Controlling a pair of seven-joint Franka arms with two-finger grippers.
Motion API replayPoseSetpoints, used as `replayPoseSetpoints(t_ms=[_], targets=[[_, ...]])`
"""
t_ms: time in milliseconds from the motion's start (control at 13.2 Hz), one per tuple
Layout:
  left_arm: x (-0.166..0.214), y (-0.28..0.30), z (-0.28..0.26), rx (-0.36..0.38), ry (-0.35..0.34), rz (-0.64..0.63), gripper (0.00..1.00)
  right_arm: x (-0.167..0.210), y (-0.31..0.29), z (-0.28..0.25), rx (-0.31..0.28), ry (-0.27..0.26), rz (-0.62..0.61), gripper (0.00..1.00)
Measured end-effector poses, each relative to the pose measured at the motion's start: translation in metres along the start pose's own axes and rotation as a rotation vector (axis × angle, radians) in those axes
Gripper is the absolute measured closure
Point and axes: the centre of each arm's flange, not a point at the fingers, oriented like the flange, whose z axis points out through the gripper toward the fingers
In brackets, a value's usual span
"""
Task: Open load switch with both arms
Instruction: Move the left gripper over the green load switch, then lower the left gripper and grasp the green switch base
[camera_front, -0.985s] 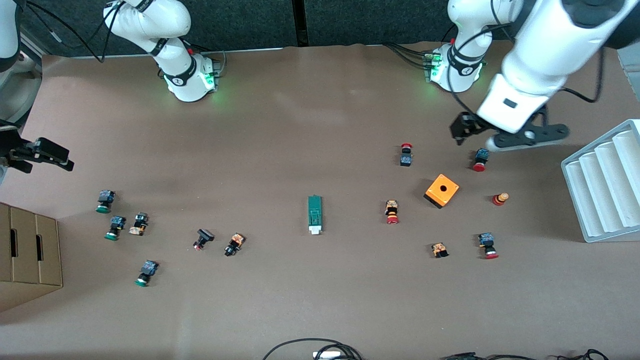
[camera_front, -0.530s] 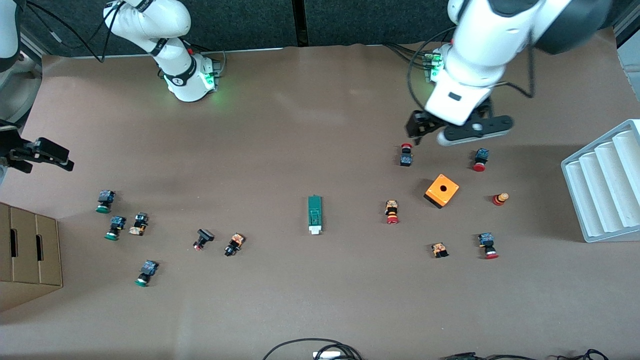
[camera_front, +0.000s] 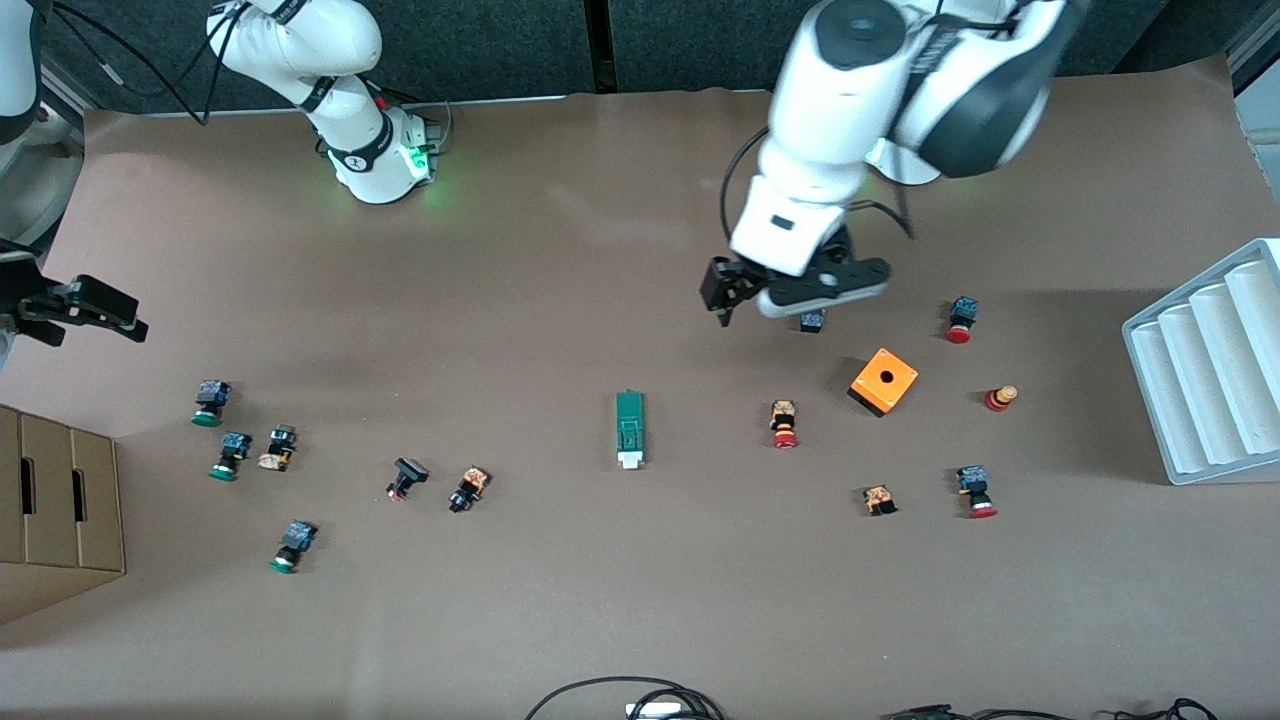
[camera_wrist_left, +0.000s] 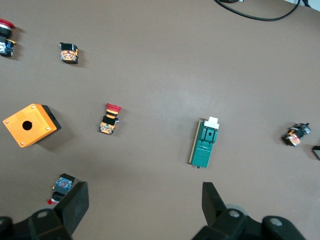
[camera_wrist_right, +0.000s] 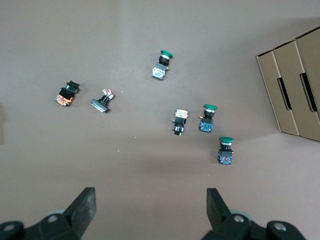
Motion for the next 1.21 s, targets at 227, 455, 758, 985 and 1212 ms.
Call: replayPoseSetpoints(t_ms=[227, 455, 758, 985, 1212], targets=[[-0.049, 0.036, 0.019, 0.048, 0.075, -0.034, 0.00, 0.000, 0.001, 0.000, 0.000, 0.000, 0.001, 0.00], [-0.082, 0.061, 0.040, 0.056, 0.144, -0.096, 0.00, 0.000, 0.002, 0.000, 0.000, 0.000, 0.003, 0.00], [-0.123, 0.090, 0.085, 0.061, 0.244, -0.070, 0.00, 0.000, 0.003, 0.000, 0.000, 0.000, 0.006, 0.00], [-0.160, 0.108, 0.133, 0.076, 0.340, 0.003, 0.00, -0.001, 0.006, 0.000, 0.000, -0.001, 0.011, 0.00], [-0.194, 0.118, 0.187, 0.067, 0.455, 0.088, 0.00, 0.000, 0.007, 0.000, 0.000, 0.000, 0.012, 0.00]])
